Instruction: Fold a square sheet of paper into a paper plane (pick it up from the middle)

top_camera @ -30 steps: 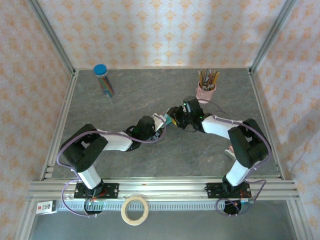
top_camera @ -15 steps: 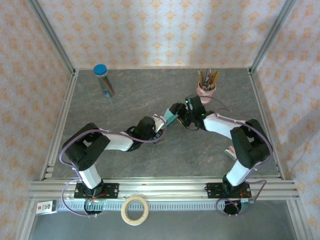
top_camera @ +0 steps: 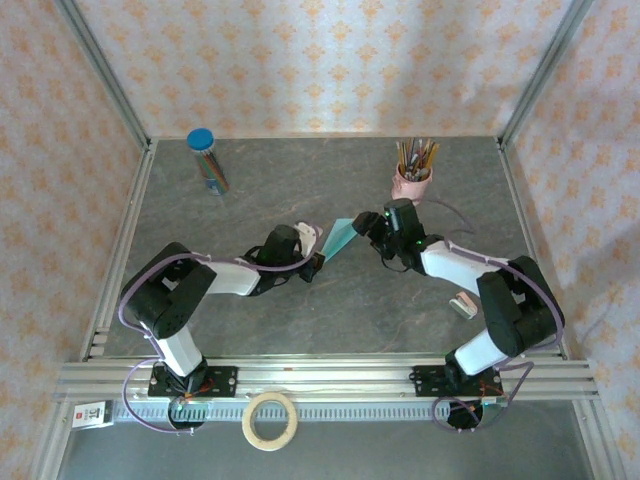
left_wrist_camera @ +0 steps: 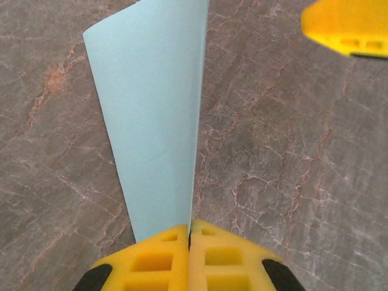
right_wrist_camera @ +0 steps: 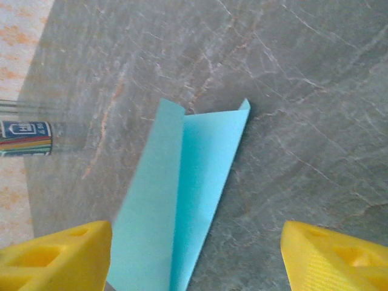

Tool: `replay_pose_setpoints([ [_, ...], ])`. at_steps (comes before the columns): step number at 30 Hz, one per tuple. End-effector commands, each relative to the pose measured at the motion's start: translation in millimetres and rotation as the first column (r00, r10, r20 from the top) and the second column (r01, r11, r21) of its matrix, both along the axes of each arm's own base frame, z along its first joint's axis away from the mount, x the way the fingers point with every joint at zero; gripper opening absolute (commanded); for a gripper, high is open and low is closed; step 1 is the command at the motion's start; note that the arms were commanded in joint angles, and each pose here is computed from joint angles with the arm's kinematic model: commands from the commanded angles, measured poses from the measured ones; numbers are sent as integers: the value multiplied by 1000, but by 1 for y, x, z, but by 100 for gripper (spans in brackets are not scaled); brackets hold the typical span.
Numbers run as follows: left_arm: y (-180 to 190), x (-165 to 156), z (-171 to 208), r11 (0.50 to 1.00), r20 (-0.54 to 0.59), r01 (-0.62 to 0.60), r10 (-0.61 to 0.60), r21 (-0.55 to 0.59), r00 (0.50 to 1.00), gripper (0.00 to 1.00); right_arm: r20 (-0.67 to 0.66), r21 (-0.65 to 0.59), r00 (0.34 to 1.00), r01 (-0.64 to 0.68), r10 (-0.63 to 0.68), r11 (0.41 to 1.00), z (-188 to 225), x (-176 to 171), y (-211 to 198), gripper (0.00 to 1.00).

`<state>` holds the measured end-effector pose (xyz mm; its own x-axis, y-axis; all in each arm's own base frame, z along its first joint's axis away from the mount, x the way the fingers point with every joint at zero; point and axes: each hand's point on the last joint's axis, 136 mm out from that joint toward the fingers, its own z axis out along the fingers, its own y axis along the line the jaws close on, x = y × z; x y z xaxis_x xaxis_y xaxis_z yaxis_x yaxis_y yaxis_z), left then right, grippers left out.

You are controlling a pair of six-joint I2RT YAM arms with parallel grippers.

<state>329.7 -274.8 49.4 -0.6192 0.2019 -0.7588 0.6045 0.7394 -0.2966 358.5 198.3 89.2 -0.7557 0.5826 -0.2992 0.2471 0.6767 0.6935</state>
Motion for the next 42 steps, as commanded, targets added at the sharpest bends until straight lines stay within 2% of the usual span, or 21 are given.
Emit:
replay_pose_setpoints([
  [1, -12, -7, 7, 993, -79, 33, -42, -115, 996, 0, 78, -7, 997, -21, 22, 1000, 10, 3, -1, 73],
  [17, -14, 1, 6, 962, -280, -2, -77, -272, 957, 0, 96, -29, 974, -204, 206, 979, -14, -17, 14, 73],
  [27, -16, 5, 17, 927, -349, -30, -111, -374, 930, 0, 116, -47, 937, -325, 329, 944, -17, -15, 32, 74],
  [34, -15, 8, 18, 909, -416, -77, -111, -410, 903, 0, 101, -64, 940, -321, 326, 945, -23, -3, 37, 78],
  [42, -14, 12, 16, 883, -489, -136, -116, -449, 865, 0, 93, -95, 938, -325, 333, 941, -25, 7, 42, 78],
])
